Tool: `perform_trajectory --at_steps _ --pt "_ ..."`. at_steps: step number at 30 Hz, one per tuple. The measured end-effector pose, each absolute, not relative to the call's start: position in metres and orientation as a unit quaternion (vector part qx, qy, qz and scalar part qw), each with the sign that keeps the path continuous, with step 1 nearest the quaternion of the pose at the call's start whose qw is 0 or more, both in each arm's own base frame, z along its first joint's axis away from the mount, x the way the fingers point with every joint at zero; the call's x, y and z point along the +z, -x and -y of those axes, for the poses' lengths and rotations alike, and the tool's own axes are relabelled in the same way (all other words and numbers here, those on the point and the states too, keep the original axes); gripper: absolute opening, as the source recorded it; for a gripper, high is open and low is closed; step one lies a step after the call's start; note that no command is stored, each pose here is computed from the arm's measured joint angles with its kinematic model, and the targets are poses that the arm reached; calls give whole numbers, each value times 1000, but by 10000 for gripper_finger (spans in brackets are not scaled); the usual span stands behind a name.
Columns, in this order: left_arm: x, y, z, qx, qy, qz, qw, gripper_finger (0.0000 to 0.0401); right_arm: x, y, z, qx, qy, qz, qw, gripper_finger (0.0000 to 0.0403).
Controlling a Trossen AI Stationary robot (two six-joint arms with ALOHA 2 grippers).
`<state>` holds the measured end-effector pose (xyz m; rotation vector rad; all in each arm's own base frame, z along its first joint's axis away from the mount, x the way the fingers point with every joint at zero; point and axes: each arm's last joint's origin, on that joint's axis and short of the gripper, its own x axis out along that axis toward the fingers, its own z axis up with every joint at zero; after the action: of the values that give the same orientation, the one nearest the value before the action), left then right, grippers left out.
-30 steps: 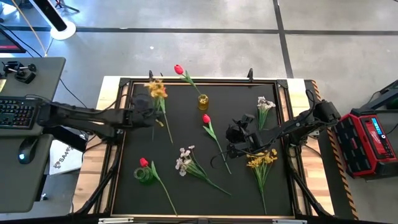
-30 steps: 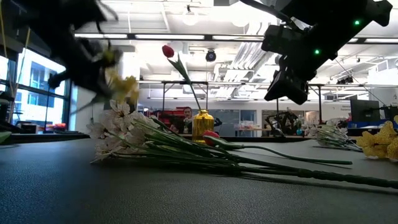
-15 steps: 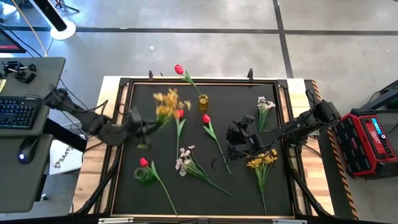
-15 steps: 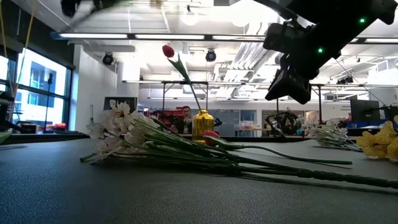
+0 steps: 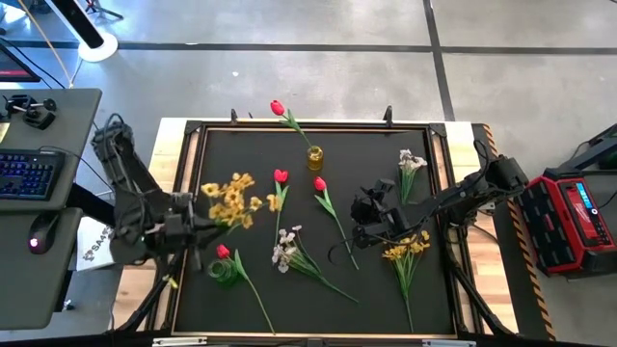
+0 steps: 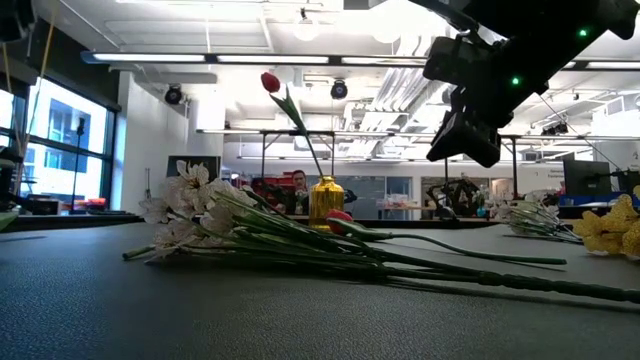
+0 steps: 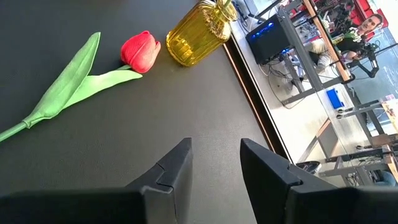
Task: Sort flowers into vase by color
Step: Put the yellow flowers into the green vase
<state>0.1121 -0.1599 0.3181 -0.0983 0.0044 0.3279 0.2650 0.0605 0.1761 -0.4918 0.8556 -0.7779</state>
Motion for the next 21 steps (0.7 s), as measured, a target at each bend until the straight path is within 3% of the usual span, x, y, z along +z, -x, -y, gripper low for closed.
perform_trajectory --at_steps 13,21 --pt "274 -85 222 122 1 0 993 3 182 -270 -61 -366 219 -390 817 118" --pt "259 -92 218 138 -22 -3 990 3 202 -283 -66 -356 226 -377 825 118"
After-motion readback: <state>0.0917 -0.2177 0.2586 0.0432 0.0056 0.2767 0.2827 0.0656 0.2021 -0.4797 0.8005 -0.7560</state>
